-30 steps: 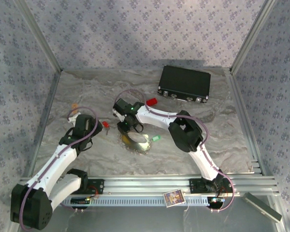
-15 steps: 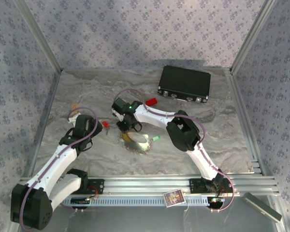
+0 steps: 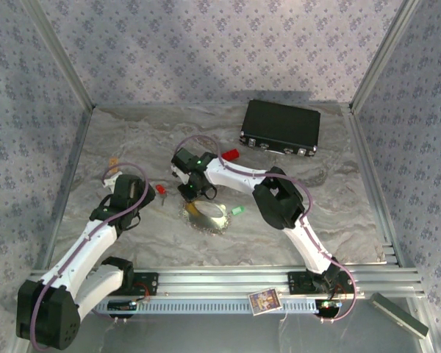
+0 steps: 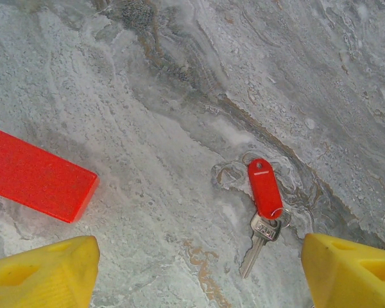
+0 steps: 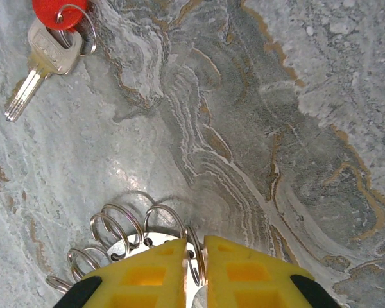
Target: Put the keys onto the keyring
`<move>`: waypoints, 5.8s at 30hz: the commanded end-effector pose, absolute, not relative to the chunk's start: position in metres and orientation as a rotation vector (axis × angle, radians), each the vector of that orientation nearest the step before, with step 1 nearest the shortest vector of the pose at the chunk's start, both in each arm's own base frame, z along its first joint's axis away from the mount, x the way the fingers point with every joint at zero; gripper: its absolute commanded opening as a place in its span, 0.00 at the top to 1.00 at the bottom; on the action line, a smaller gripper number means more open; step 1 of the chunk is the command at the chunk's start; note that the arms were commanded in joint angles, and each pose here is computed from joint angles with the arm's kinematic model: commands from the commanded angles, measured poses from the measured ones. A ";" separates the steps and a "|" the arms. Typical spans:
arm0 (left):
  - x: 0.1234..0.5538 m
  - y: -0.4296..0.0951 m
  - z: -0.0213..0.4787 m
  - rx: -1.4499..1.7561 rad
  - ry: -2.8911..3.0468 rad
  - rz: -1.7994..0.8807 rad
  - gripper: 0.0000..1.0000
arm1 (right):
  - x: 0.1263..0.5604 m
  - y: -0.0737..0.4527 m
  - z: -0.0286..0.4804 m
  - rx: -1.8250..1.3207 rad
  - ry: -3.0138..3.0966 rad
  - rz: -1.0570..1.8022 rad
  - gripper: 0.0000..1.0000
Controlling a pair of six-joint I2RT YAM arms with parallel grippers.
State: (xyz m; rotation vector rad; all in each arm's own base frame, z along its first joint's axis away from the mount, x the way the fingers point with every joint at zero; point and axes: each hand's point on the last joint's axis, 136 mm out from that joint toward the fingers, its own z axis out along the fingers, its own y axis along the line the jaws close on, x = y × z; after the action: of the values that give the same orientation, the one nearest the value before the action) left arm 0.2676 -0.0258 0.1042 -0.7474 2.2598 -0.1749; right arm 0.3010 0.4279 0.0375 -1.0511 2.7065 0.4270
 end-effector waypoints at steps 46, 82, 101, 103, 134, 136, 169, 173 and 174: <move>0.260 -0.069 0.232 -0.216 1.820 -0.527 0.26 | 0.284 0.384 0.240 -1.164 1.912 0.465 1.00; 0.195 -0.253 0.225 0.828 1.806 -1.136 0.44 | 0.220 0.324 0.230 -1.501 1.655 0.672 1.00; 0.184 -0.271 0.221 0.785 1.784 -1.425 0.49 | 0.216 0.330 0.236 -1.486 1.627 0.700 1.00; 0.185 -0.271 0.217 0.776 1.802 -1.418 0.49 | 0.216 0.331 0.237 -1.484 1.627 0.700 1.00; 0.182 -0.275 0.220 0.794 1.798 -1.470 0.53 | 0.223 0.351 0.239 -1.440 1.647 0.731 1.00; 0.181 -0.275 0.222 0.799 1.793 -1.470 0.54 | 0.227 0.351 0.237 -1.433 1.659 0.713 1.00; 0.167 -0.260 0.233 0.967 1.731 -1.126 0.49 | 0.241 0.349 0.233 -1.381 1.719 0.707 1.00; 0.188 -0.239 0.231 0.873 1.741 -0.897 0.45 | 0.239 0.347 0.231 -1.392 1.724 0.738 1.00; 0.203 -0.229 0.227 0.807 1.758 -0.794 0.42 | 0.238 0.346 0.231 -1.397 1.723 0.745 1.00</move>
State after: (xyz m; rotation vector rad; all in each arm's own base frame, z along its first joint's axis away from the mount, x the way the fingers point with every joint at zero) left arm 0.1754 -0.2493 0.2346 0.8932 1.7241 -1.0413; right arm 0.2424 0.3431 0.2133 -1.4021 1.7674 0.6850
